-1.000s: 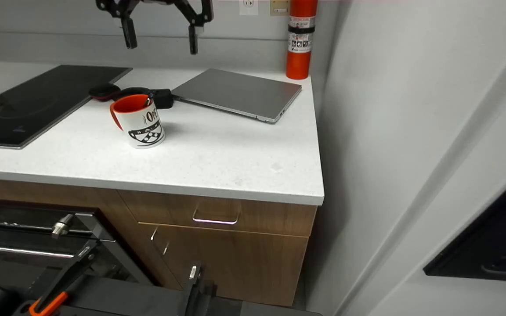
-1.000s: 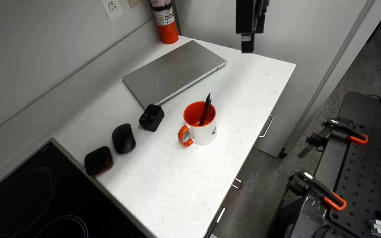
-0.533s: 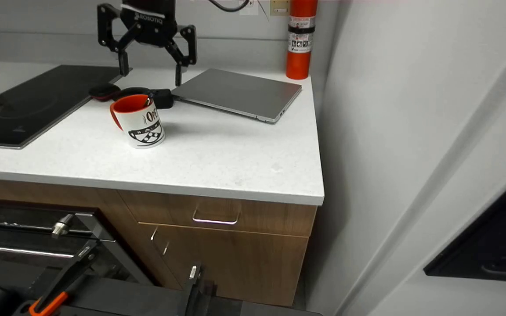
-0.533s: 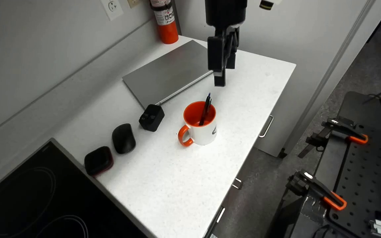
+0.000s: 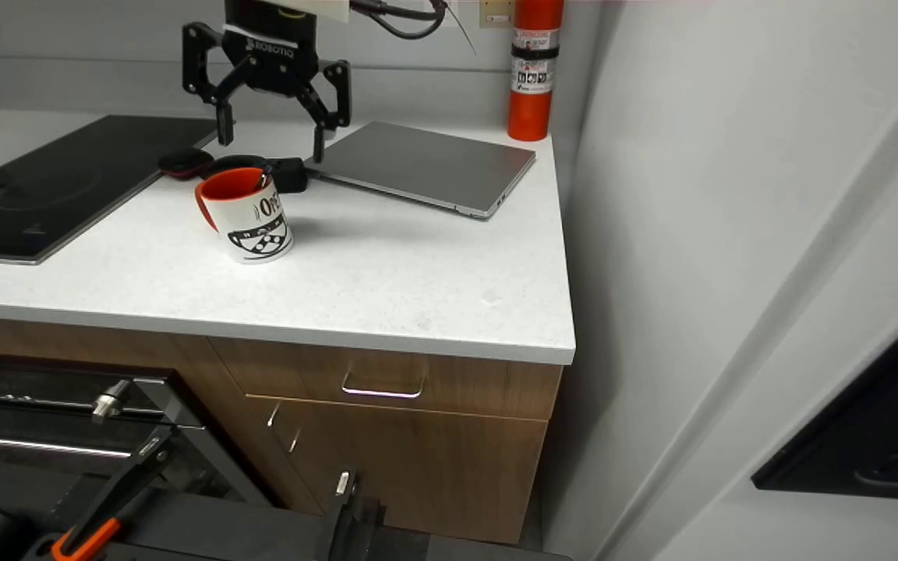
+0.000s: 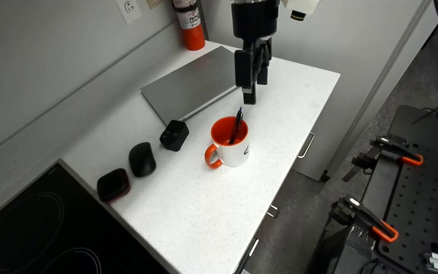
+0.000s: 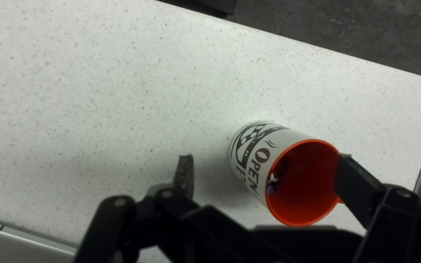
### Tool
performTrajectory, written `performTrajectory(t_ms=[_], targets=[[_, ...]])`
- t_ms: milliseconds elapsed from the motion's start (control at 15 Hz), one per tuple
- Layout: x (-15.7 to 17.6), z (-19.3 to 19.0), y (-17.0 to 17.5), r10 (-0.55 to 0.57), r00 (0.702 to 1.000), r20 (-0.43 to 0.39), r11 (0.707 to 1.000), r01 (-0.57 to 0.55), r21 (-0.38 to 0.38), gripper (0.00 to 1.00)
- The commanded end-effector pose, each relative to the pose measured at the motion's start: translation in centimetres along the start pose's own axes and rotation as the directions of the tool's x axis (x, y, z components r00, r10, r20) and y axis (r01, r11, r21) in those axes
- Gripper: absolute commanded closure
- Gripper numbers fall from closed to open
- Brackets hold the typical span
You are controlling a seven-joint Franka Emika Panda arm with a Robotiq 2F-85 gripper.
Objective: Move pen from the mug to the table
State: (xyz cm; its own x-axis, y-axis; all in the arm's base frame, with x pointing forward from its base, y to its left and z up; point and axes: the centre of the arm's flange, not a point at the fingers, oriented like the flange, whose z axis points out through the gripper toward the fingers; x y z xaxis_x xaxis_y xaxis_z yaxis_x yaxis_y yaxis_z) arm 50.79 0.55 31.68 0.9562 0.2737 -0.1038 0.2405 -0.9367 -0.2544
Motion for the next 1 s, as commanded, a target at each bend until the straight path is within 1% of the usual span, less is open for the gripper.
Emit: performTrajectory(t_ms=[0,533,667,733,800,867,933], targets=[[1.6,0.9,1.4,0.04,0.999,-0.01,0.998,-0.04,0.052,0.0],[4.3,3.6,2.6,0.113,0.993,-0.022,0.983,-0.109,0.15,0.0],[4.6,4.2,2.5,0.116,0.993,-0.014,0.98,-0.112,0.163,0.0],[4.6,4.4,2.4,0.106,0.994,0.005,0.978,-0.106,0.179,0.0],[4.7,4.6,2.2,0.109,0.994,0.014,0.976,-0.11,0.19,0.25],[4.4,4.8,2.0,0.103,0.994,0.021,0.974,-0.105,0.199,0.26],[4.2,4.8,1.7,0.099,0.995,0.024,0.974,-0.102,0.202,0.35]])
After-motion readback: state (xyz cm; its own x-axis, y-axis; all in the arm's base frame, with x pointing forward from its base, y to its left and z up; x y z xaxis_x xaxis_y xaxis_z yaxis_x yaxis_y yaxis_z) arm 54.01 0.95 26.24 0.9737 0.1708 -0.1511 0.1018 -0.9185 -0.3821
